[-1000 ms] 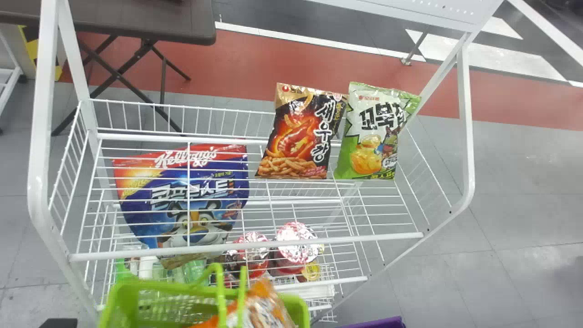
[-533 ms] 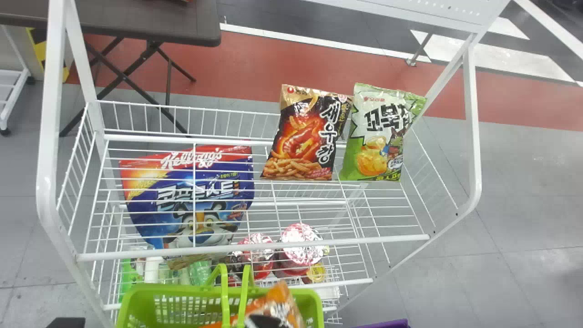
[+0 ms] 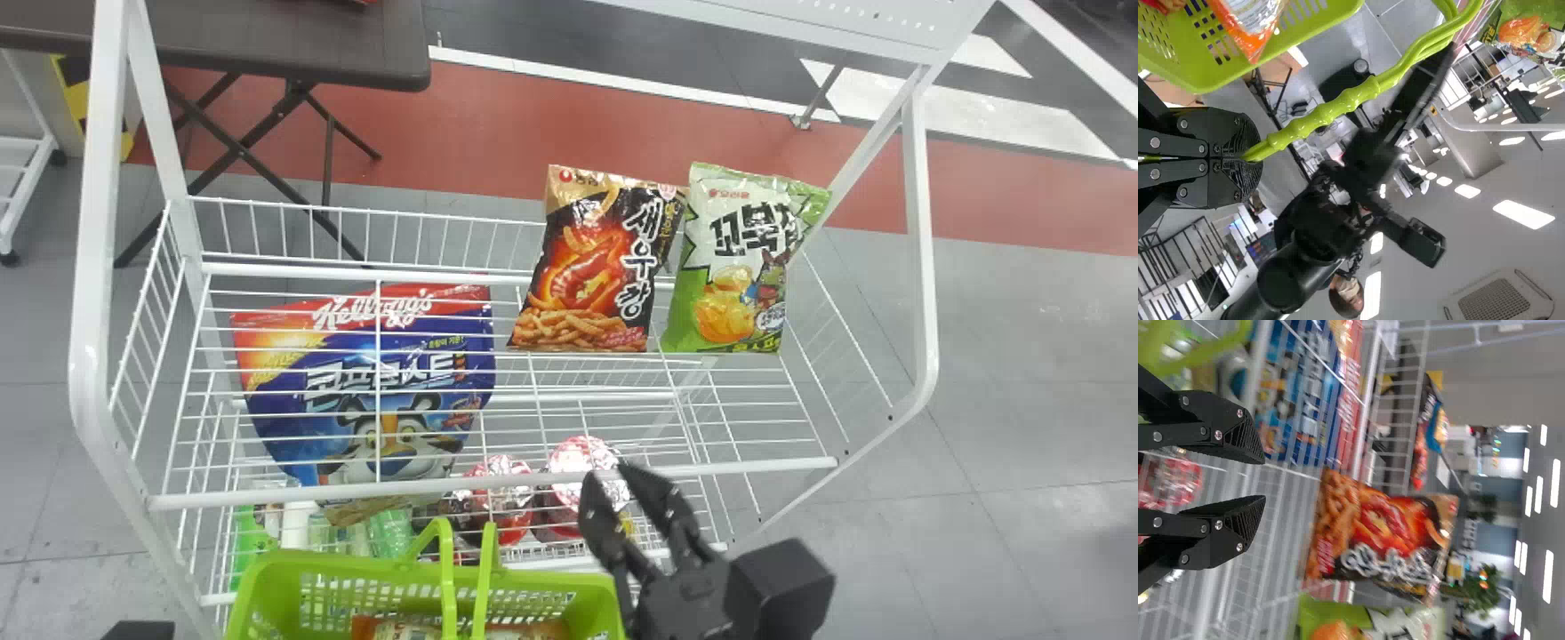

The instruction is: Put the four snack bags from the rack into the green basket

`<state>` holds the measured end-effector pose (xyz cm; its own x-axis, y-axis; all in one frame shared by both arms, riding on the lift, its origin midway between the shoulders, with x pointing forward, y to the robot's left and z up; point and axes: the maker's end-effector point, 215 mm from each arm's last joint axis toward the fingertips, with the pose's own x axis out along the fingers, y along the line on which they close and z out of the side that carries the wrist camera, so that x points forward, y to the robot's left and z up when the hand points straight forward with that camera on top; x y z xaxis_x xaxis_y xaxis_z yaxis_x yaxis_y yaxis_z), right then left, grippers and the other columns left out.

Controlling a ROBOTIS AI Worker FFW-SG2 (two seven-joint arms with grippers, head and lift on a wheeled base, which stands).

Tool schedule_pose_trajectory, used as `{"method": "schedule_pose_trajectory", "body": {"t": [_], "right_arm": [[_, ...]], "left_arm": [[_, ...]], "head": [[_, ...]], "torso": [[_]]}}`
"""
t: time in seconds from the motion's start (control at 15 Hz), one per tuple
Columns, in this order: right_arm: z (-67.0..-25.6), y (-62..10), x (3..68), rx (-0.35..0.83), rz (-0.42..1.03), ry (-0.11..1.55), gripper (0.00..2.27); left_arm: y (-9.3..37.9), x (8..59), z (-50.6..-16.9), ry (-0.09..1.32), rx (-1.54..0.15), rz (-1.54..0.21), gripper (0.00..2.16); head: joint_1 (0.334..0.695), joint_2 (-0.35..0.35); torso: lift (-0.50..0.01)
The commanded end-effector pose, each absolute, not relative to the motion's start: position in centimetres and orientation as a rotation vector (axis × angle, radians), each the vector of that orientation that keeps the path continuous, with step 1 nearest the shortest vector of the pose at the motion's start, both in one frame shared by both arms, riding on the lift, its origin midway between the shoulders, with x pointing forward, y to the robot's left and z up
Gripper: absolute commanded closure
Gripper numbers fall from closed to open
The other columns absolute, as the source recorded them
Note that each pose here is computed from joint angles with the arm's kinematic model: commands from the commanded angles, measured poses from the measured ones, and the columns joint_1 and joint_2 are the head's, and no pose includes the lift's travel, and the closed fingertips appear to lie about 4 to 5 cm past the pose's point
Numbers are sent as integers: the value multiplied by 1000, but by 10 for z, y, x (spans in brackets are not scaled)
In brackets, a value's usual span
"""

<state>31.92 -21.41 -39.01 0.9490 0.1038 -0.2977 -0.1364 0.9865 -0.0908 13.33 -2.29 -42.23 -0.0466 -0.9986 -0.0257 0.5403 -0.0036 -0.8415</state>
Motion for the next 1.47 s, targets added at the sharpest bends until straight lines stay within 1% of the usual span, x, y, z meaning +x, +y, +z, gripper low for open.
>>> {"method": "schedule_pose_trajectory", "body": {"t": [0.0,0.07,0.13,0.2,0.33,0.47,0.6,0.73,0.8,0.93,1.13,1.2,1.27,1.33,1.4], "right_arm": [[-353,-231,347,-95,73,196,653],[-338,-236,362,-89,52,155,198],[-330,-240,375,-79,33,128,6],[-324,-246,391,-72,10,102,2],[-327,-256,431,-81,-29,100,39],[-346,-280,463,-89,-78,149,60],[-364,-301,484,-74,-119,196,66],[-375,-307,501,-11,-79,218,70],[-373,-300,507,12,-38,212,73],[-374,-288,520,16,6,212,97],[-387,-278,538,33,47,256,218],[-389,-274,541,40,63,266,313],[-394,-270,542,44,81,287,826],[-399,-269,540,43,82,303,1703],[-398,-267,539,47,89,304,2017]], "left_arm": [[-24,133,-422,819,-746,-1457,2138],[-26,131,-422,823,-745,-1461,2142],[-27,129,-422,834,-738,-1465,2138],[-28,128,-424,852,-734,-1461,2138],[-28,127,-424,854,-732,-1463,2142],[-26,127,-426,858,-730,-1461,2138],[-24,128,-427,859,-731,-1455,2142],[-23,129,-427,859,-728,-1454,2138],[-24,130,-427,857,-727,-1455,2138],[-26,132,-428,857,-728,-1457,2138],[-27,133,-428,856,-726,-1459,2138],[-26,133,-428,856,-726,-1457,2138],[-25,133,-429,858,-727,-1456,2138],[-25,133,-429,858,-727,-1456,2138],[-25,132,-428,858,-729,-1457,2138]], "head": [[695,-350],[695,-350],[695,-350],[695,-350],[695,-350],[695,-350],[695,-350],[695,-350],[695,-350],[695,-350],[695,-350],[695,-350],[695,-350],[695,-350],[695,-350]], "torso": [[-6],[-6],[-6],[-6],[-6],[-6],[-6],[-6],[-6],[-6],[-6],[-6],[-6],[-6],[-6]]}}
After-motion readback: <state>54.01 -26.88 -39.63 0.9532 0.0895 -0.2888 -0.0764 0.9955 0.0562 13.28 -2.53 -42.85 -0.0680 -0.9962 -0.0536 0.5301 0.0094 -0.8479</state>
